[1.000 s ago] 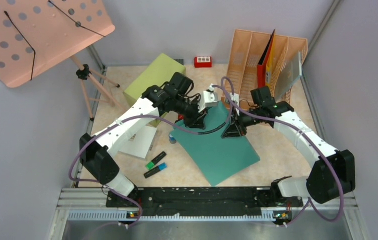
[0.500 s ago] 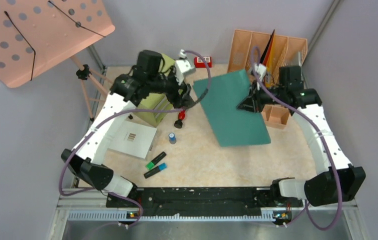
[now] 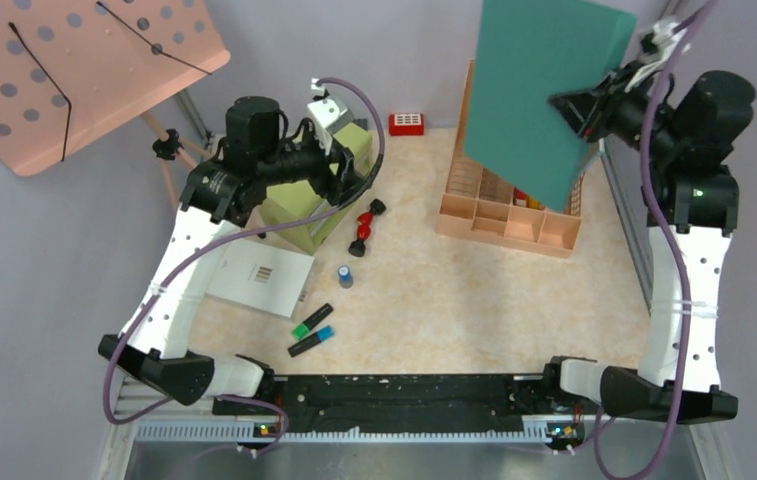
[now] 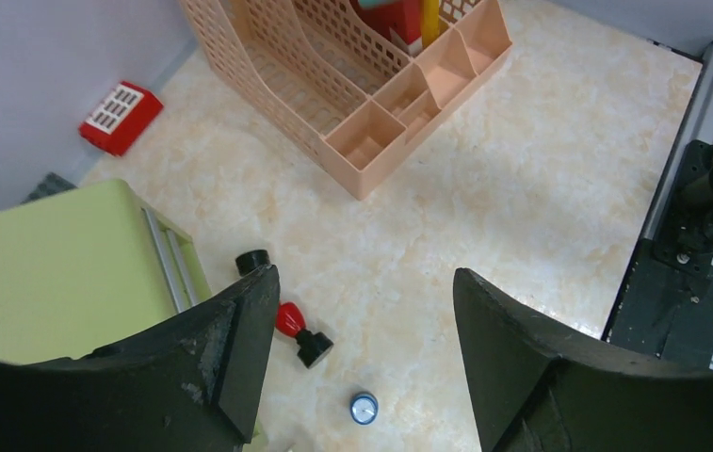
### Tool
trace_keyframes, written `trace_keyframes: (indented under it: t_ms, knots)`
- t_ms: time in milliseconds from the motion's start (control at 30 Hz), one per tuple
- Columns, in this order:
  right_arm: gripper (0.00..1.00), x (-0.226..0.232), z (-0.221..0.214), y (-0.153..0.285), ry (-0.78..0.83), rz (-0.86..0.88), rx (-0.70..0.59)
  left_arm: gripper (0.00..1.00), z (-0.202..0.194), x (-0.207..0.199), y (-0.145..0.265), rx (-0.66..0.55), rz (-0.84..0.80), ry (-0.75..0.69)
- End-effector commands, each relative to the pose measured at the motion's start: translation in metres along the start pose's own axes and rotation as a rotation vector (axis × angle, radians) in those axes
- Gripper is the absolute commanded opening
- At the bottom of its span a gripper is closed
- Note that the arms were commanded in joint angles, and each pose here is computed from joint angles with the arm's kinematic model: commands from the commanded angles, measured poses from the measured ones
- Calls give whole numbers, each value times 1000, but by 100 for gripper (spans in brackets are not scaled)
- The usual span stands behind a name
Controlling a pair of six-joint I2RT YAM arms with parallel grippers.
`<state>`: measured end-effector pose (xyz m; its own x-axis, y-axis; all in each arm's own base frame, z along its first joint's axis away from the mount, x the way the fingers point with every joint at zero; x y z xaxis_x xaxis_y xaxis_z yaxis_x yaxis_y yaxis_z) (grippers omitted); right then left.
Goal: Organize the desk
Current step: Place the folder in the storage box.
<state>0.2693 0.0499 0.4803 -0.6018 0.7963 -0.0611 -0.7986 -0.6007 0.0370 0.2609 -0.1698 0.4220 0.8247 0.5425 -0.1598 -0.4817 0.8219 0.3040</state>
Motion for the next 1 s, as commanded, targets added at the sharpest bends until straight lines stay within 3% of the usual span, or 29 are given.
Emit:
trace_keyframes:
  t_ms: [0,167,400,967]
  knots:
    - [0,-17,73,18,56,-170,-226,73,-12,2,-10,-12,-23,59]
    - [0,-43,102,32,87,-340,-300,72,-31,6,-19,3,-22,108]
    - [0,-73,111,41,155,-588,-338,71,-51,11,-28,28,-20,143]
    - [0,-114,64,27,193,-762,-268,70,-57,16,-38,34,-26,154]
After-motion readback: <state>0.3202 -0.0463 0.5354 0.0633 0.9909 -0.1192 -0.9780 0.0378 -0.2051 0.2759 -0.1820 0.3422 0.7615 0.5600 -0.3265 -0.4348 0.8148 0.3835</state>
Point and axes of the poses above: each gripper's point midway between its finger pads, its own y axis back along the fingers, its own x axis along the line the jaws close on, z = x × y, the point moved 7 cm from there along y, back along the fingers, and after that the axes turned 11 degrees about y, right-handed, at the moved point
